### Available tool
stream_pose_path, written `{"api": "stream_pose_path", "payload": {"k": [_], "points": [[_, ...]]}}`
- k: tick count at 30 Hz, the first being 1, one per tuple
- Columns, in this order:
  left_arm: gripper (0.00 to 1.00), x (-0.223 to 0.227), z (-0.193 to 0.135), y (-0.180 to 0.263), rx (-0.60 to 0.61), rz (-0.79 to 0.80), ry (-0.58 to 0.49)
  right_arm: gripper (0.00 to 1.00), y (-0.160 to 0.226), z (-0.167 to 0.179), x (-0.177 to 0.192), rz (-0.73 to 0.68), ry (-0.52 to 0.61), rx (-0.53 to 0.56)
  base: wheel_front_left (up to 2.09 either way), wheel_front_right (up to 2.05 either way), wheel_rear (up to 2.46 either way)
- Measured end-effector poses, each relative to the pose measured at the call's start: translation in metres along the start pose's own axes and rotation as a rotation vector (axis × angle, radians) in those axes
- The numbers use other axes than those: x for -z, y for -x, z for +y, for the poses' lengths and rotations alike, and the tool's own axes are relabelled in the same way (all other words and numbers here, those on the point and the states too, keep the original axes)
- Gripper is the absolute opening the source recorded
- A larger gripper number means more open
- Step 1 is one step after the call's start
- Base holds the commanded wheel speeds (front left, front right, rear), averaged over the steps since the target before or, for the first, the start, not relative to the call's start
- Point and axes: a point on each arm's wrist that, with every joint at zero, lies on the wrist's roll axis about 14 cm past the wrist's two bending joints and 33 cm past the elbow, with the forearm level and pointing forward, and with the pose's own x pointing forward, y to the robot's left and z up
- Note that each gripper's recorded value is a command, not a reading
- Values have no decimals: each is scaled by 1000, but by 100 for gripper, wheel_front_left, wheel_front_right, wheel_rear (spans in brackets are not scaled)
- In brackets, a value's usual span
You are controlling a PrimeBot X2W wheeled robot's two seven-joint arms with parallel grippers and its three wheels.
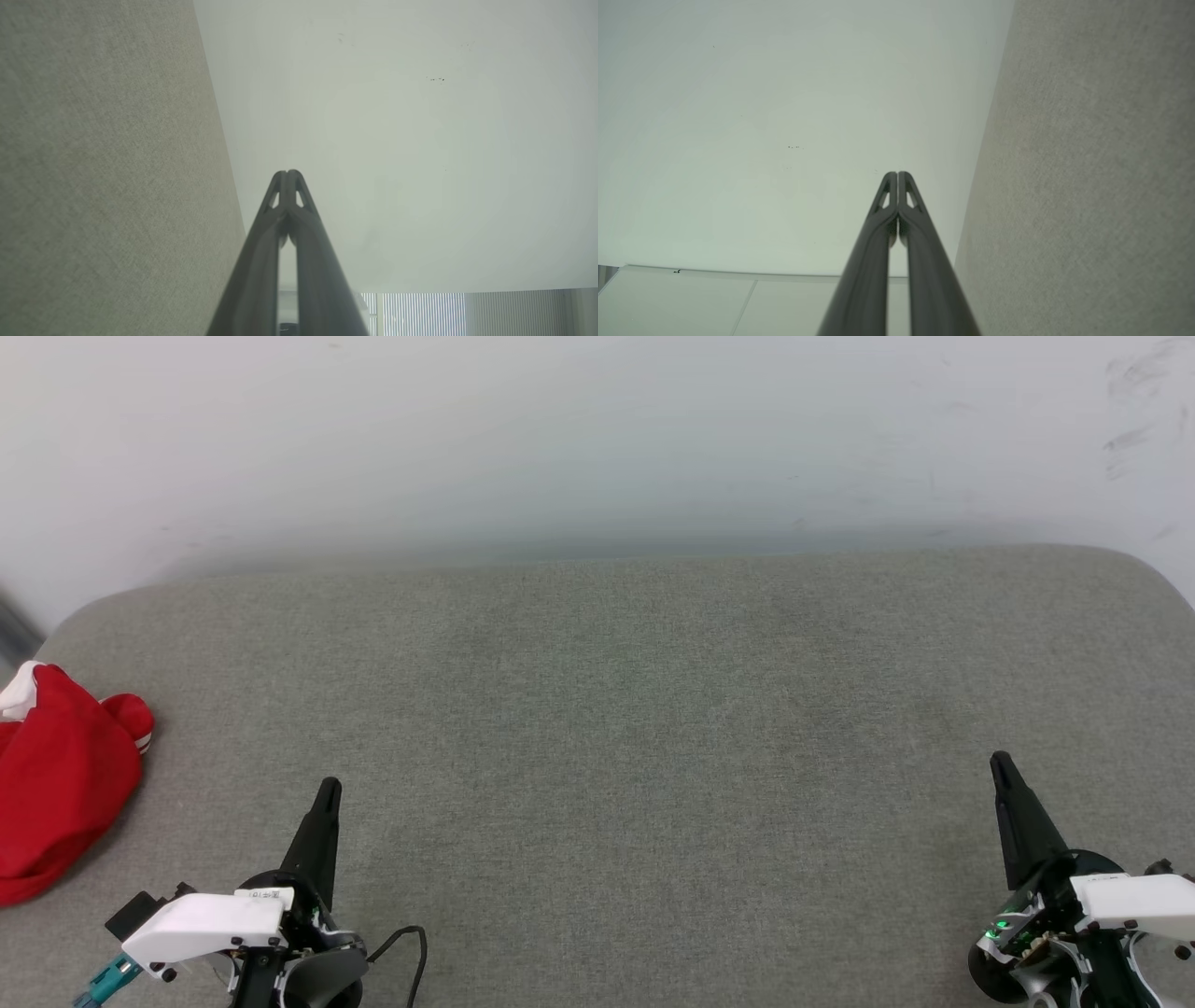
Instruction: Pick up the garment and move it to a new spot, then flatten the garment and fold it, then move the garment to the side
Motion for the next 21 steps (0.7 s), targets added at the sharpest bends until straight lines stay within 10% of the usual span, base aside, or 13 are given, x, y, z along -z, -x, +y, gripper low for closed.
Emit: {"api": "stream_pose_path", "payload": {"k": [21], "points": [[0,0,0,0,0,0,0,0,0,0,0,0,0,0,0,0,0]]}}
